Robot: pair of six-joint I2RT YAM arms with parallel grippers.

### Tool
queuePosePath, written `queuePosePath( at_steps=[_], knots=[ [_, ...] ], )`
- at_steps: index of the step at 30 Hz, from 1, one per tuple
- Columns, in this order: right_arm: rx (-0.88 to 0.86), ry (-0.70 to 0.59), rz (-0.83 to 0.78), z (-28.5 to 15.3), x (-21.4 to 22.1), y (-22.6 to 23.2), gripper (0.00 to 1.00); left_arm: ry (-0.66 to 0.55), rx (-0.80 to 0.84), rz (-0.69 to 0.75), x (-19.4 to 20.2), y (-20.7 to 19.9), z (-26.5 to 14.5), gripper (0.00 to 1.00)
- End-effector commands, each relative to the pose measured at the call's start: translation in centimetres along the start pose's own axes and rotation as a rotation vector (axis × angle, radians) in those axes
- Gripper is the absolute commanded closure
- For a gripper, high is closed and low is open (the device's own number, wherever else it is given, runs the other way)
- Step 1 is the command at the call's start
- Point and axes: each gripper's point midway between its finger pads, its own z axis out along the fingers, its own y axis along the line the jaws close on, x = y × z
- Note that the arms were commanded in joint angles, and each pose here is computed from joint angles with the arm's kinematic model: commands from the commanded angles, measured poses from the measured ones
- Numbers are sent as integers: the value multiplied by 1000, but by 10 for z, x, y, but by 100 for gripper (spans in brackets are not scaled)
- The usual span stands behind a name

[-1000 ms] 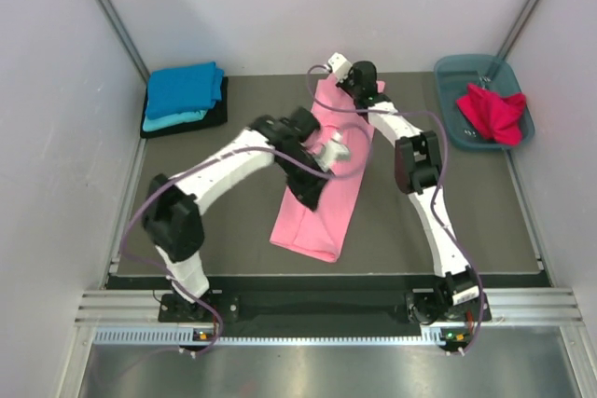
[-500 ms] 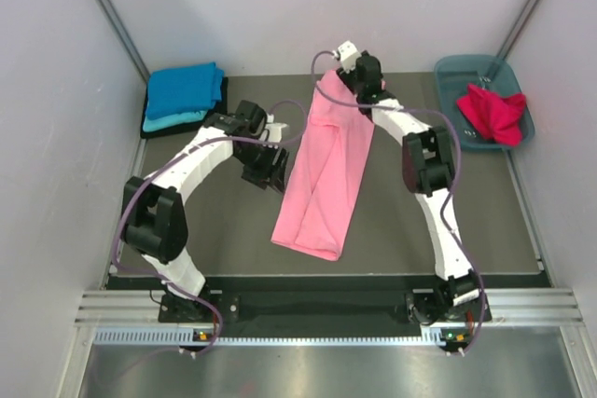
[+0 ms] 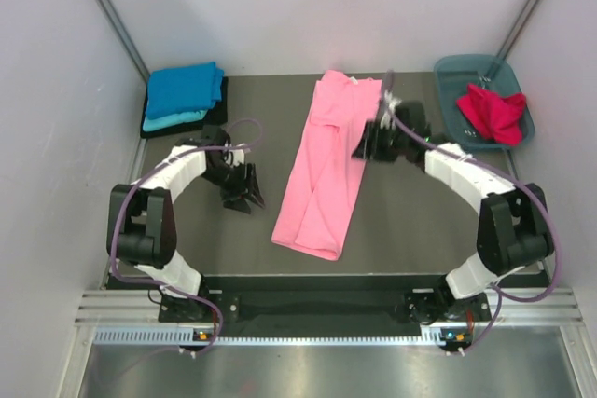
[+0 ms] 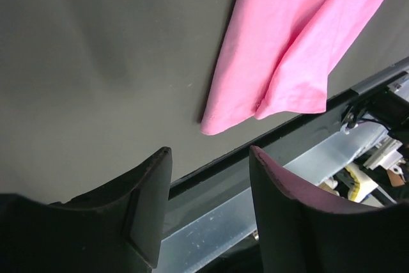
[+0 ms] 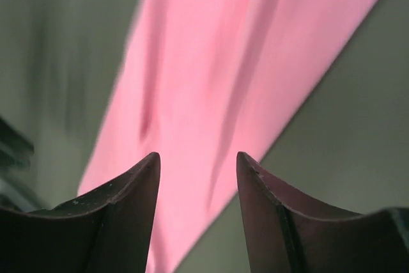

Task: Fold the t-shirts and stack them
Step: Fold the tshirt

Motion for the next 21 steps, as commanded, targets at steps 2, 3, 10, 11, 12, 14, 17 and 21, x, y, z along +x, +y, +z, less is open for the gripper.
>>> queuePosePath(
  at_steps=[2,3,10,11,12,14,17,21],
  knots=[
    [-125,436,293,-24,147,45,49,-34,78,-19,-1,-11,6,44],
    [-146,478,293,-28,165,58,49,-32,84,-24,0,-10,9,46],
    [-136,661,454,-44,254,81,49,12,69,-47,12,6,30,48],
    [-123,676,471,-43,261,78,49,21,69,-51,13,8,32,49],
    [-112,690,488,-44,267,76,49,24,68,-52,13,8,33,49],
    [-69,719,508,-47,281,66,48,39,66,-65,14,11,37,49],
    [-24,734,535,-47,295,57,47,48,70,-74,12,11,41,49],
    [-23,727,561,-37,296,58,47,77,80,-81,16,10,46,51]
  ],
)
